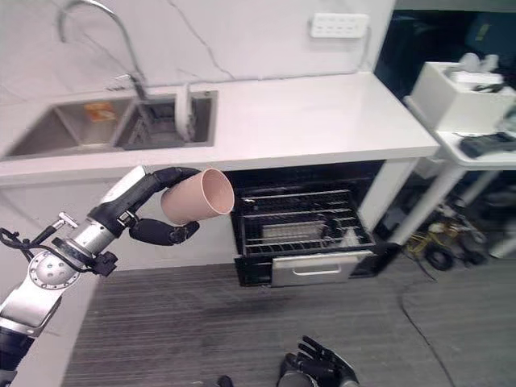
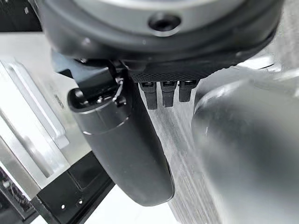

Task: Place the dishes in the dishwasher.

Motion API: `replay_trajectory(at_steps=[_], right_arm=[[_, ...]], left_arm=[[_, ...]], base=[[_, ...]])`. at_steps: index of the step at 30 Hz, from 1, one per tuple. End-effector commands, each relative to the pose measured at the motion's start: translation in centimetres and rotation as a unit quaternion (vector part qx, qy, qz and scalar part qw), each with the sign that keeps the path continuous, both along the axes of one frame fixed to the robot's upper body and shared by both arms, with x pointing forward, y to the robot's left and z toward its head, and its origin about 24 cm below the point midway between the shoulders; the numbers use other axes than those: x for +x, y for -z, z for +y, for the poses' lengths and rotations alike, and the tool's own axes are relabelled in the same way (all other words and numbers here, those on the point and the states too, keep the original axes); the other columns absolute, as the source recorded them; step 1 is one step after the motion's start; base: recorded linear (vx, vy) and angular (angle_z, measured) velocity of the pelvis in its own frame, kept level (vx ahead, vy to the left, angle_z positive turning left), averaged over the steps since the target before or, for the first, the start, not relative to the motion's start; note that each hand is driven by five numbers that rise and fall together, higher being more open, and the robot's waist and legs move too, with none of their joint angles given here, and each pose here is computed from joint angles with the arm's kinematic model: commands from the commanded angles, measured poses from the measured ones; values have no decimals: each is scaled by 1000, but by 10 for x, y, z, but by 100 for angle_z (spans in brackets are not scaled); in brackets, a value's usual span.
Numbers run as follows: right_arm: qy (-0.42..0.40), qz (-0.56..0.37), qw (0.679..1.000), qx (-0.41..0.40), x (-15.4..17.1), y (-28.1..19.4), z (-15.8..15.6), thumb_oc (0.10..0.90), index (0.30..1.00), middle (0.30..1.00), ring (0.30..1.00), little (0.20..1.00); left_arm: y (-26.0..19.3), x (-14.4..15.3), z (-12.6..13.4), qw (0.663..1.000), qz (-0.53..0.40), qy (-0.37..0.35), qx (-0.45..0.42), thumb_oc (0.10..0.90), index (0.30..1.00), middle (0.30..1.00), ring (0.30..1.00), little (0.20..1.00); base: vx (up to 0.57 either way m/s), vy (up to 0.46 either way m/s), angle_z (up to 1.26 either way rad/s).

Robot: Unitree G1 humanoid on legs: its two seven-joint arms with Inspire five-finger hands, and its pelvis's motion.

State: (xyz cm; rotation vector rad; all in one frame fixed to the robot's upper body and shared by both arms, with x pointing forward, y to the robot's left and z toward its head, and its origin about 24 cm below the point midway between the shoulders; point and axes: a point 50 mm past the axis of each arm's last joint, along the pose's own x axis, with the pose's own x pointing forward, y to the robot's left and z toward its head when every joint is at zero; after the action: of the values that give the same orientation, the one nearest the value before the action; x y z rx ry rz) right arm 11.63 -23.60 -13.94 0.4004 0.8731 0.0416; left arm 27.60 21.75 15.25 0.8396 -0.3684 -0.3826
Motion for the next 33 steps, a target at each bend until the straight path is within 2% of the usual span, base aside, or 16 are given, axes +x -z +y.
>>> replay_trajectory(at_steps=[1,6,8,10,13,17,20,23,33], right_arm=[[-14,-75,997,-15,31,-17,-3,800,900,900,900,900],[-130,-83,982,-113,48,-22,0,800,900,900,900,900],[-120,-79,982,-121,50,-24,-6,800,900,900,900,900],[-86,-70,985,-131,34,-23,-20,800,900,900,900,900],[-44,-61,989,-125,29,-21,-24,800,900,900,900,900],[-38,-38,992,-115,22,-14,-18,800,900,900,900,900],[-77,-17,990,-118,17,-7,-10,800,900,900,900,900],[-71,-19,990,-123,15,-7,-10,800,900,900,900,900],[-63,-24,991,-119,17,-6,-6,800,900,900,900,900]], left_arm=[[-66,-4,-19,983,-182,18,-35,400,300,300,300,300],[-57,-7,-17,978,-202,-15,-51,400,300,300,300,300],[-50,-9,-17,980,-191,-22,-54,400,300,300,300,300],[-54,-9,-37,978,-199,21,-58,400,300,300,300,300],[-60,-7,-42,977,-199,37,-72,400,300,300,300,300],[-61,-9,-34,978,-188,23,-84,400,300,300,300,300],[-55,-13,-16,980,-180,-11,-89,400,300,300,300,300],[-54,-12,-13,979,-181,-12,-89,400,300,300,300,300],[-42,-11,-13,978,-186,-14,-90,400,300,300,300,300]], base=[[-93,-538,-12],[-8,-789,-3],[68,-629,-47],[-19,-848,-4],[-79,-457,104],[24,-127,12],[51,-33,-127],[27,30,-58],[44,96,14]])
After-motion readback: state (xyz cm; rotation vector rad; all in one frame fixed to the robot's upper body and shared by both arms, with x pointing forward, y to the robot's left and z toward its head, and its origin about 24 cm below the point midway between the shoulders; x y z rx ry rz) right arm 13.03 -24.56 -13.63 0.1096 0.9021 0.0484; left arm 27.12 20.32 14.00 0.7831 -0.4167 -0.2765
